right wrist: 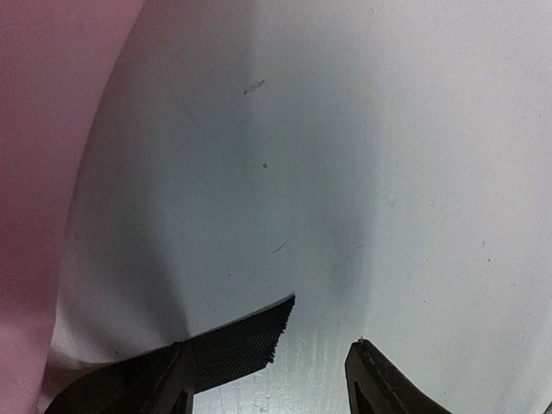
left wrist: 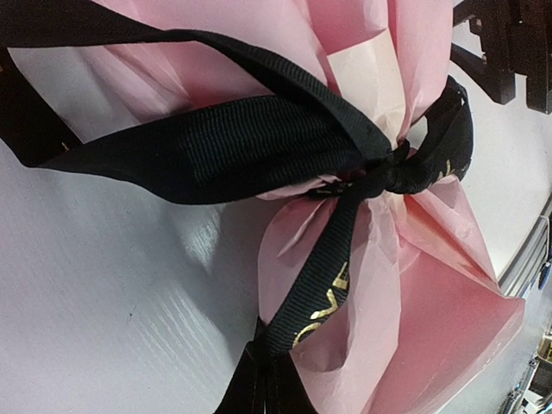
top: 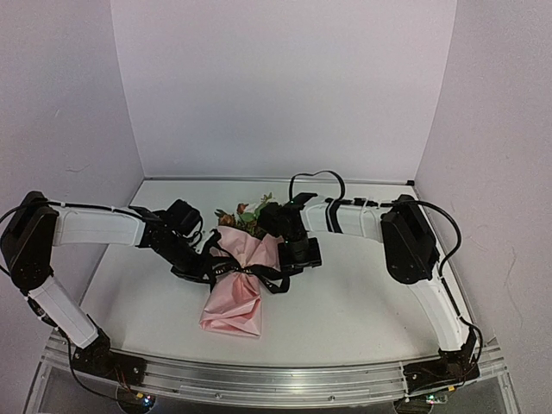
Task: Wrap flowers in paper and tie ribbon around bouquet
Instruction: Tie the half-tied ribbon around the folded bouquet.
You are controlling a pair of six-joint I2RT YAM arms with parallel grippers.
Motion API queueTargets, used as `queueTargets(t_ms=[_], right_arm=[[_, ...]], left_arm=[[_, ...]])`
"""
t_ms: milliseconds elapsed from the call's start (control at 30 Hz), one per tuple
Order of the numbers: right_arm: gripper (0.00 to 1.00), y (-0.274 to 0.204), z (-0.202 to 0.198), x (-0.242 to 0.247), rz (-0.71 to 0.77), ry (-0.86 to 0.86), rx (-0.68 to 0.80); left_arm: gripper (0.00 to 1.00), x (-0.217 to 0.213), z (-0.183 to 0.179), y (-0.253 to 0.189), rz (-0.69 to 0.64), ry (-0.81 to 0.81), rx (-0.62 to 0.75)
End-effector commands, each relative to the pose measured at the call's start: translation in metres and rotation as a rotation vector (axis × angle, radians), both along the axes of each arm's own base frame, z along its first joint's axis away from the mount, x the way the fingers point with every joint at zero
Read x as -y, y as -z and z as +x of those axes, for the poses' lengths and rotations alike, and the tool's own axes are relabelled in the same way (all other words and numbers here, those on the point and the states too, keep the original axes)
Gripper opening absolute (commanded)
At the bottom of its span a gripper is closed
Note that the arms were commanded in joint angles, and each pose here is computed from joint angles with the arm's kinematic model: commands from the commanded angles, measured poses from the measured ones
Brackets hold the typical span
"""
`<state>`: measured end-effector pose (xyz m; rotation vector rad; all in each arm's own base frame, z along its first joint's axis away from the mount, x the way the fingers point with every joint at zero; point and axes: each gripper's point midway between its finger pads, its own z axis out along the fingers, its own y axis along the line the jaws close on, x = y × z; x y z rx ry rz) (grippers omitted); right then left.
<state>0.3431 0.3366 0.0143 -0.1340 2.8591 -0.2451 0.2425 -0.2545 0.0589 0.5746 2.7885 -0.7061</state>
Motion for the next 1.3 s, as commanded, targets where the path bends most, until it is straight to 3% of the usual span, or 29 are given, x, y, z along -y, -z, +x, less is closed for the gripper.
queueTargets(t_ms=[0,100,300,567,933,1133,1200,1267], right_arm=[[0.59,0.012,-0.003,-0.002,0.003,0.099,-0.011],[0.54,0.018,-0.006,-0.002,0.006,0.122,-0.025],[0.36,0.024,-0.012,-0.005,0.001,0.127,-0.030],[0.00,0.030,-0.036,0.004,0.051,0.205,-0.076],[0.00,0.014,-0.101,0.100,0.087,0.288,0.011],[0.00,0.001,-0.098,0.078,0.150,0.056,0.032],[0.07,-0.006,-0.090,0.062,0.172,-0.080,0.043],[0.24,-0.012,-0.085,0.041,0.207,-0.247,0.036]], left_arm=[[0.00,0.006,0.002,-0.015,-0.071,-0.004,0.028],[0.00,0.007,0.000,-0.018,-0.084,-0.009,0.026],[0.00,0.005,-0.004,-0.020,-0.093,-0.015,0.021],[0.00,0.010,-0.017,-0.022,-0.108,-0.011,0.010],[0.00,0.029,-0.065,-0.006,-0.087,0.029,-0.036],[0.00,0.013,-0.061,0.000,-0.012,-0.027,0.005],[0.00,0.003,-0.053,-0.003,0.029,-0.074,0.037],[0.00,-0.006,-0.046,-0.005,0.060,-0.110,0.059]])
